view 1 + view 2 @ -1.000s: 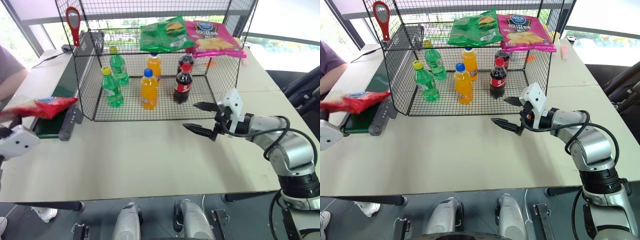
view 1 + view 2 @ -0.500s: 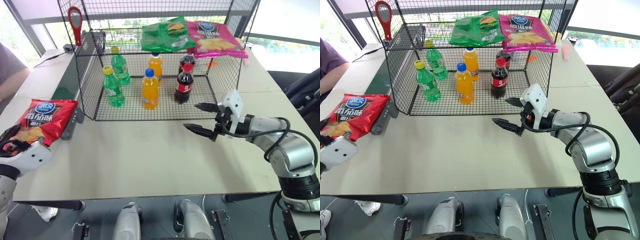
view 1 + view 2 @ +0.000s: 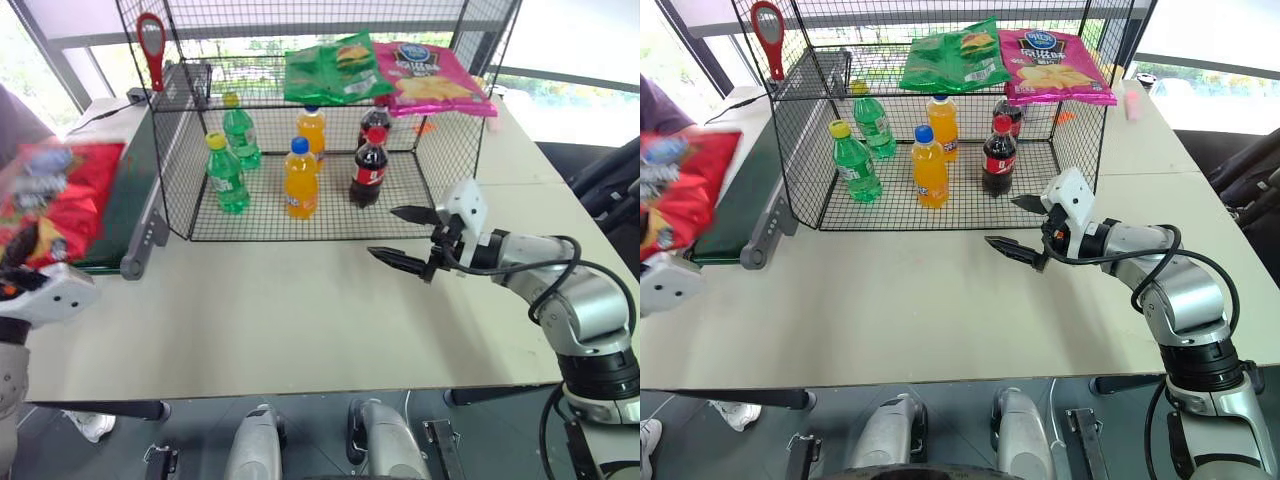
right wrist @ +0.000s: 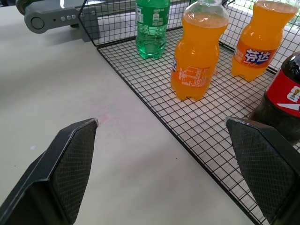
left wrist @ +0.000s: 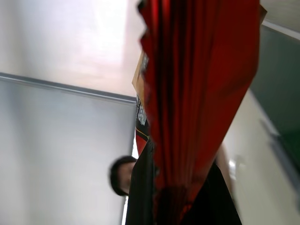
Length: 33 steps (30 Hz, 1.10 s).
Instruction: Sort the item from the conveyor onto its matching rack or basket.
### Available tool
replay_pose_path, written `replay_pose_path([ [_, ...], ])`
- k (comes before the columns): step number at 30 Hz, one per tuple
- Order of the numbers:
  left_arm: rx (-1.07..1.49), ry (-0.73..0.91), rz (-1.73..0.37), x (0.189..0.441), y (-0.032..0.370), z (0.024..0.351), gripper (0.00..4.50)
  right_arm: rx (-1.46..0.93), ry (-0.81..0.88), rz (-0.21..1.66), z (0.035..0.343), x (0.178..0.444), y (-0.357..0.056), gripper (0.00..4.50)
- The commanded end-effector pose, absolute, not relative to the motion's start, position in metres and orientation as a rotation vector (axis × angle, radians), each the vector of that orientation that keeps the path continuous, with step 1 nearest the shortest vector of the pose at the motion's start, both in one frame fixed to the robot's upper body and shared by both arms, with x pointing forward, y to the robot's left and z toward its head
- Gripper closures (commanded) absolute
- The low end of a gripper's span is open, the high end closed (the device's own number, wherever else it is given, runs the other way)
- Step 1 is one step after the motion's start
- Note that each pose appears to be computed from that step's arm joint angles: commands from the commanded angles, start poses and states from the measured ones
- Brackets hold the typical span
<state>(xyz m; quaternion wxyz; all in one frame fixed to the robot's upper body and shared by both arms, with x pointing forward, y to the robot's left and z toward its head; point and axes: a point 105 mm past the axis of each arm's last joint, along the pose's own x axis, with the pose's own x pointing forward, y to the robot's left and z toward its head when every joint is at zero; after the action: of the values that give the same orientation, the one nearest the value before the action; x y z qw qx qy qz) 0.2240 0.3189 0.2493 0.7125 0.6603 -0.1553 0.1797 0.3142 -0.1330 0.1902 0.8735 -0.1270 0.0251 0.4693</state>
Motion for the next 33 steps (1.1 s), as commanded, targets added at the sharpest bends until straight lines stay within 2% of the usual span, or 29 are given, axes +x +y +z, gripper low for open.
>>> replay_pose_path([
  [1, 1.474, -0.522, 0.298, 0.218, 0.273, 0.272, 4.48, -0.315, -0.002, 0.950, 0.209, 0.319, -0.144, 0.00],
  [5, 1.407, -0.602, 0.144, 0.235, 0.228, 0.273, 4.48, -0.340, -0.022, 0.911, 0.224, 0.320, -0.156, 0.00],
  [9, 1.346, -0.529, 0.039, 0.280, 0.204, 0.268, 4.48, -0.371, -0.060, 0.869, 0.245, 0.311, -0.167, 0.00],
  [16, 1.251, -0.493, 0.031, 0.357, 0.179, 0.302, 4.48, -0.369, -0.136, 0.803, 0.277, 0.289, -0.176, 0.00],
  [19, 1.240, -0.492, 0.052, 0.382, 0.169, 0.317, 4.48, -0.347, -0.164, 0.789, 0.285, 0.277, -0.173, 0.00],
  [22, 1.249, -0.489, 0.068, 0.394, 0.162, 0.326, 4.48, -0.321, -0.179, 0.781, 0.288, 0.270, -0.170, 0.00],
  [26, 1.309, -0.388, 0.111, 0.417, 0.158, 0.335, 4.48, -0.302, -0.184, 0.753, 0.287, 0.264, -0.169, 0.00],
  [33, 1.308, -0.280, 0.240, 0.431, 0.173, 0.346, 4.48, -0.291, -0.165, 0.724, 0.280, 0.263, -0.171, 0.00],
])
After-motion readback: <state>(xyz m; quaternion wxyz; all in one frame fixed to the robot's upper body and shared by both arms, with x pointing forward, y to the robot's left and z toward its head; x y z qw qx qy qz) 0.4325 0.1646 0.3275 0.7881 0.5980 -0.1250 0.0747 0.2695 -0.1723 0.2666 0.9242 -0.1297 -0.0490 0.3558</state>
